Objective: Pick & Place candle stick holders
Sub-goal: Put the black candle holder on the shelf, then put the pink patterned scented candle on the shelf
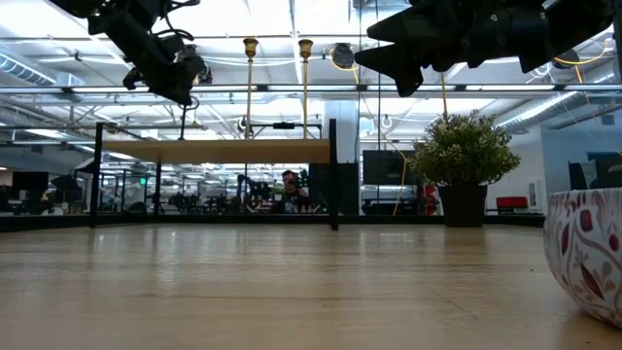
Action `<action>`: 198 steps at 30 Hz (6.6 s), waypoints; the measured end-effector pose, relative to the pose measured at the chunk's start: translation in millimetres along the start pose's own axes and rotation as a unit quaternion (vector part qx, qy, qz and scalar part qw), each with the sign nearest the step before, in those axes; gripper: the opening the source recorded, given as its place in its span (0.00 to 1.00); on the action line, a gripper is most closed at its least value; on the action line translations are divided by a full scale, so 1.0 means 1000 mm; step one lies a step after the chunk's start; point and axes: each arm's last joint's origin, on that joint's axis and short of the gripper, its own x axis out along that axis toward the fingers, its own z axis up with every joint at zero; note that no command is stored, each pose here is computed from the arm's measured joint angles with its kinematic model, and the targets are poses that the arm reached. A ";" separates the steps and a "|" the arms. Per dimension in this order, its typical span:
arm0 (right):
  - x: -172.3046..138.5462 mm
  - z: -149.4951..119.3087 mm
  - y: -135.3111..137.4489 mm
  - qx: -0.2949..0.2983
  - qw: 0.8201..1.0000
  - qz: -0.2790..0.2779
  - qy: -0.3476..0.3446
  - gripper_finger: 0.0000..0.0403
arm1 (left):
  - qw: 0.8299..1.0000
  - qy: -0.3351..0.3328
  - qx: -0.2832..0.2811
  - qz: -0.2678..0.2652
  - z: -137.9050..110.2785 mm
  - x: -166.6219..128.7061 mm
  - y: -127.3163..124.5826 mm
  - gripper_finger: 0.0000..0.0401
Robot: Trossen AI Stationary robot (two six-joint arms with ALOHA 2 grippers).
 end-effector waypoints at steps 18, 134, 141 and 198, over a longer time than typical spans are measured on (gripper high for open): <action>0.000 0.000 0.000 0.000 1.000 0.000 -0.001 0.52 | 1.000 0.002 0.014 0.000 -0.001 -0.002 0.001 0.50; 0.000 0.002 0.000 -0.052 0.999 -0.001 -0.012 0.52 | 0.826 0.274 0.306 -0.387 -0.161 -0.171 -0.179 0.02; 0.000 0.002 0.000 -0.052 0.999 -0.001 -0.012 0.52 | 0.895 0.218 0.275 -0.274 -0.081 -0.156 -0.157 0.02; 0.000 0.002 0.000 -0.051 0.999 -0.001 -0.011 0.52 | 0.943 0.304 0.137 -0.017 -0.019 0.000 -0.012 0.01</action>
